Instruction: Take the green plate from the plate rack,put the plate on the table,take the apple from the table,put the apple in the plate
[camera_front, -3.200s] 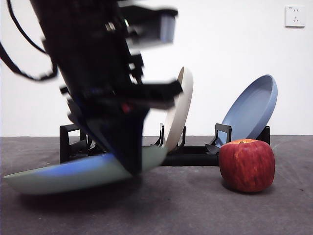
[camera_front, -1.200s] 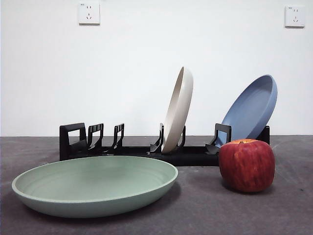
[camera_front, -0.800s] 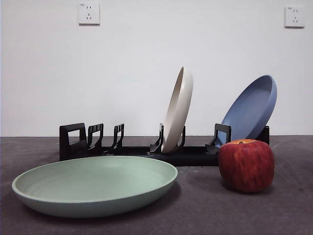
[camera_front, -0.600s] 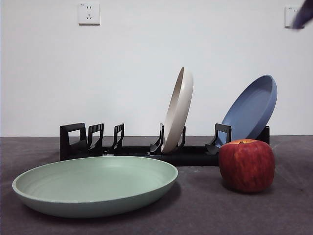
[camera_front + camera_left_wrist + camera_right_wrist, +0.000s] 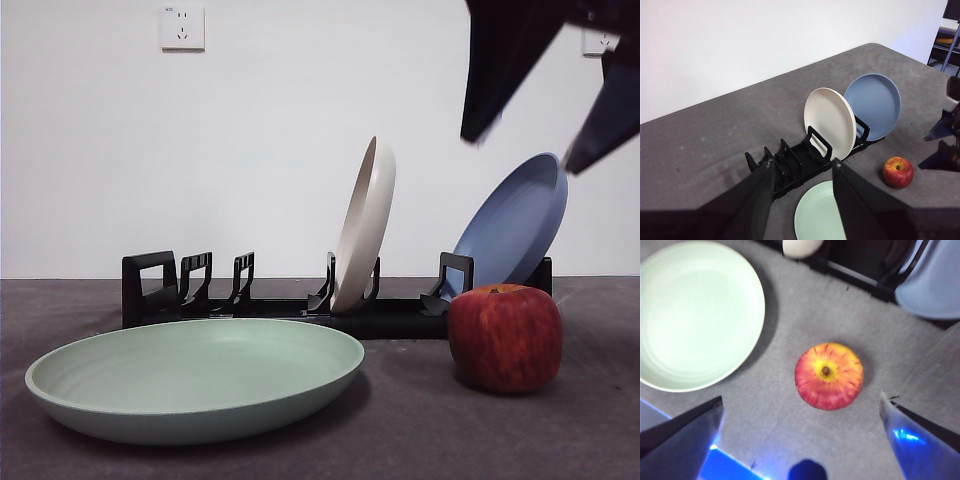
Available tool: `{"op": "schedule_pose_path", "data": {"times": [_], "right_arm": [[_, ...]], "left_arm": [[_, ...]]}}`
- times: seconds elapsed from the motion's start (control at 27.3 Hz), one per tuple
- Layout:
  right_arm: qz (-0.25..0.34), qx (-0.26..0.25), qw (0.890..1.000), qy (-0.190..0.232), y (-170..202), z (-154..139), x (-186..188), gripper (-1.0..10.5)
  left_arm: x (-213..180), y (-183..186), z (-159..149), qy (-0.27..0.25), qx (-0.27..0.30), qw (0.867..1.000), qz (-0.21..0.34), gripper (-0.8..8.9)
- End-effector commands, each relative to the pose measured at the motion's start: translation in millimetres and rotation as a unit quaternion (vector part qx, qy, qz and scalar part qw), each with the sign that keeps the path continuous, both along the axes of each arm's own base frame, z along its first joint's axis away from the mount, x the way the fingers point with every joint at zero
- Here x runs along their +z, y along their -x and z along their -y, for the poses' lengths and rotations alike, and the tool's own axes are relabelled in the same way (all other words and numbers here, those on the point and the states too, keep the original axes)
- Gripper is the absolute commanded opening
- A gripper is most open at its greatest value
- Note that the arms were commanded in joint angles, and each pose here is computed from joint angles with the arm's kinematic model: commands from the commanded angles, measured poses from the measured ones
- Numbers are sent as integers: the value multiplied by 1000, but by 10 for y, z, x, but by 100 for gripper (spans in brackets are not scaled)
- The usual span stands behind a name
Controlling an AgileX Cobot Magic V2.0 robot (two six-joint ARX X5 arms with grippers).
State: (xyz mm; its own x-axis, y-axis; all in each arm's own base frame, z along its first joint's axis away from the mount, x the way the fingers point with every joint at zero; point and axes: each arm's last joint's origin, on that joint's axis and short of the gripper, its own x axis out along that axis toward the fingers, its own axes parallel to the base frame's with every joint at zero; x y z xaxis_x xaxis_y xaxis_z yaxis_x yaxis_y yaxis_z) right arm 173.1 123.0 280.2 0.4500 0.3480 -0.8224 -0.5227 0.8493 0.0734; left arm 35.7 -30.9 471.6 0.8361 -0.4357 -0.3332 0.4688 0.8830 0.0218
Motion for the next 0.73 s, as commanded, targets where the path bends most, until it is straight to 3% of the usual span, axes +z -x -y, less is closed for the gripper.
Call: {"op": "schedule_pose_path", "data": {"times": [0.04, 0.73], "right_arm": [[-3, -9, 1000, -1, -27, -21, -131, 599], [-58, -22, 996, 66, -418, -279, -830, 598]], "left_arm": [[-3, -1, 1, 5, 3, 1000, -1, 197], [-16, 2, -3, 0, 3, 1000, -6, 196]]}}
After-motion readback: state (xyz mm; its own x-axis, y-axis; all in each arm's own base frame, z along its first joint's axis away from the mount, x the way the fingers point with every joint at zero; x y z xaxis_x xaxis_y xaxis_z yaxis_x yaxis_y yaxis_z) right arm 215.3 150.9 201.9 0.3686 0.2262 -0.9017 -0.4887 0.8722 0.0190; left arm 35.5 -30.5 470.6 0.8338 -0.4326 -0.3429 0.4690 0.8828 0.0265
